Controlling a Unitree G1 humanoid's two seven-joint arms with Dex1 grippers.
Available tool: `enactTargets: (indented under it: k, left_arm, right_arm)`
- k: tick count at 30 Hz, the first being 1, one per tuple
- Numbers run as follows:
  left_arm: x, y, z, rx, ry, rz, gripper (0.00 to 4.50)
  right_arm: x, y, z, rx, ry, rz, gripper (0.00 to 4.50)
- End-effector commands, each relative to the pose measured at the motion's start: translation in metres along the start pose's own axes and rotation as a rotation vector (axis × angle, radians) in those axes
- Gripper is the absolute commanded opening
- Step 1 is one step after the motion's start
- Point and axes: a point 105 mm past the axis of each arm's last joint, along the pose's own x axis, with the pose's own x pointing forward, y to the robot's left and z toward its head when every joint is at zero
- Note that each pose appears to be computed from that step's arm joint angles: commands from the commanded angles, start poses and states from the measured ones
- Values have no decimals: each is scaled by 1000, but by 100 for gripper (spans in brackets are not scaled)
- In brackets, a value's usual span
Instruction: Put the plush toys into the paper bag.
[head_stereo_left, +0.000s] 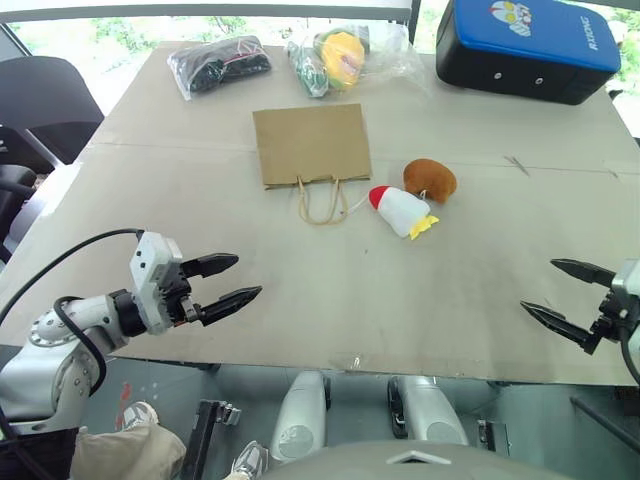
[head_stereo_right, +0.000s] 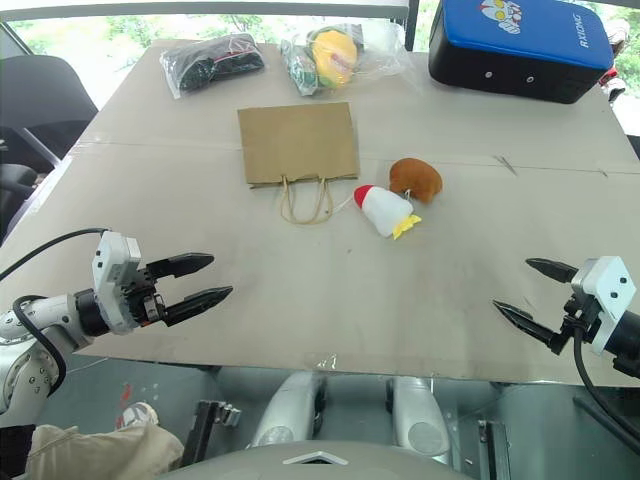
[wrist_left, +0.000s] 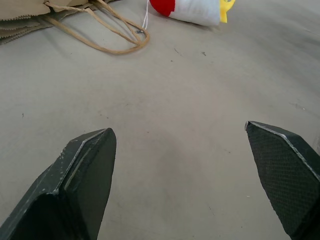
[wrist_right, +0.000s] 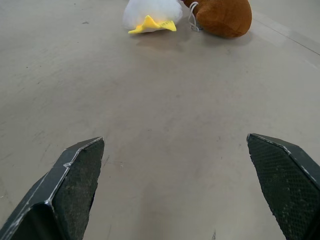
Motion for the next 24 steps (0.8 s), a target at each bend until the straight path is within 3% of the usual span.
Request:
enactTargets:
  k: [1, 6, 11, 14, 18, 24]
  left_arm:
    - [6, 10, 18, 52, -44, 32, 447]
    - [47, 47, 55, 116, -133, 175, 447]
    - [70, 83, 58, 538, 59, 235, 447]
    - [84, 101, 63, 705, 111, 249, 447]
    - [110, 100, 72, 869, 92, 177, 447]
    - [137, 83, 71, 955, 29, 48, 447]
  right_arm:
    - [9, 5, 18, -38, -74, -13, 445]
    - [48, 32, 49, -39, -235, 46, 445]
    - [72, 60, 66, -38, -304, 133, 445]
    - [81, 70, 71, -41, -326, 149, 445]
    - [84, 74, 72, -43, -333, 127, 445]
    - [81, 73, 67, -41, -306, 61, 445]
